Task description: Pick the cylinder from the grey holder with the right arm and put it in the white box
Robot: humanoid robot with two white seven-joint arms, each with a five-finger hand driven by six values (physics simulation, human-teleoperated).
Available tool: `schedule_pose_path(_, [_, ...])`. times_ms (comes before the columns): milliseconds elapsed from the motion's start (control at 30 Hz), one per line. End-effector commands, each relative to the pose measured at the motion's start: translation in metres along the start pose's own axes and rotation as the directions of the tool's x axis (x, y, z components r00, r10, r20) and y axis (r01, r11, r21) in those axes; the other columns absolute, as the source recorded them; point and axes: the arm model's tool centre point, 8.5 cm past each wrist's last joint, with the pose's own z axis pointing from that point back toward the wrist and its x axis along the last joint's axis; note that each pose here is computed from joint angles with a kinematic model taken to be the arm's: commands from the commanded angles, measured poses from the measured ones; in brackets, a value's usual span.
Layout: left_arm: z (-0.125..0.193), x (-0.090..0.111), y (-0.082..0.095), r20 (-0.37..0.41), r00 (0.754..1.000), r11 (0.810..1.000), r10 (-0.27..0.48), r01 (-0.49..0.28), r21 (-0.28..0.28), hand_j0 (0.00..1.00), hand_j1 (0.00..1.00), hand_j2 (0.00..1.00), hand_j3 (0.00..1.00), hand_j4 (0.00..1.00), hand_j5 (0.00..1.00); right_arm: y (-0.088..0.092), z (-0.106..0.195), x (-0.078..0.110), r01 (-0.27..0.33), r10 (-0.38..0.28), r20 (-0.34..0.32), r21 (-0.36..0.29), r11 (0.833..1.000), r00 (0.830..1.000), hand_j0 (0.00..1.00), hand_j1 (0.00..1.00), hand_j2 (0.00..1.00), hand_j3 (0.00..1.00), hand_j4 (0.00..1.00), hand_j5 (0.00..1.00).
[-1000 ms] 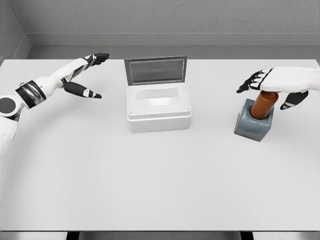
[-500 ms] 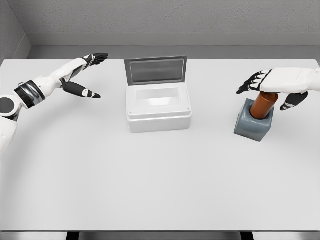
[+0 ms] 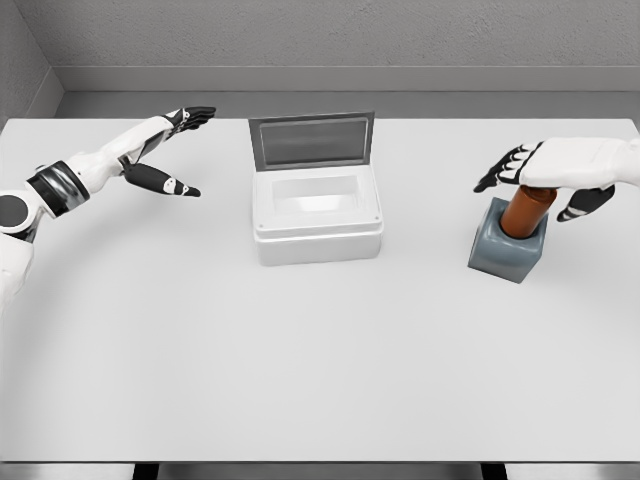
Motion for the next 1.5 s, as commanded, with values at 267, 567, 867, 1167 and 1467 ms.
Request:
schedule_pose_path(267, [0.001,-0.001,0.002,-0.001,1.0,1.0,0.007,-0.007,0.008,1.0,1.0,1.0,1.0,1.0,1.0,0.0,-0.001,0.0,0.003,-0.003,0.002,0.014,1.0,1.0,0.7,0.7,0.7,0.7,0.7,0.7])
schedule_pose_path(567, [0.001,-0.001,0.002,-0.001,1.0,1.0,0.007,-0.007,0.008,1.0,1.0,1.0,1.0,1.0,1.0,0.001,-0.001,0.0,0.005,-0.005,0.002,0.021,1.0,1.0,0.57,0.57,0.57,0.57,0.57,0.57])
schedule_pose_path(867, [0.002,-0.001,0.002,-0.002,1.0,1.0,0.007,-0.007,0.008,1.0,1.0,1.0,1.0,1.0,1.0,0.002,-0.001,0.0,0.003,-0.003,0.002,0.022,1.0,1.0,0.48,0.48,0.48,0.48,0.48,0.48])
schedule_pose_path(1167, [0.002,-0.001,0.002,-0.002,1.0,1.0,0.007,-0.007,0.008,1.0,1.0,1.0,1.0,1.0,1.0,0.001,0.004,-0.001,0.002,-0.001,-0.006,0.02,1.0,1.0,0.42,0.42,0.42,0.42,0.42,0.42])
schedule_pose_path(1467, [0.002,-0.001,0.002,-0.002,1.0,1.0,0.006,-0.006,0.008,1.0,1.0,1.0,1.0,1.0,1.0,-0.014,0.022,-0.006,-0.017,0.016,-0.041,-0.02,1.0,0.999,0.42,0.42,0.42,0.42,0.42,0.42])
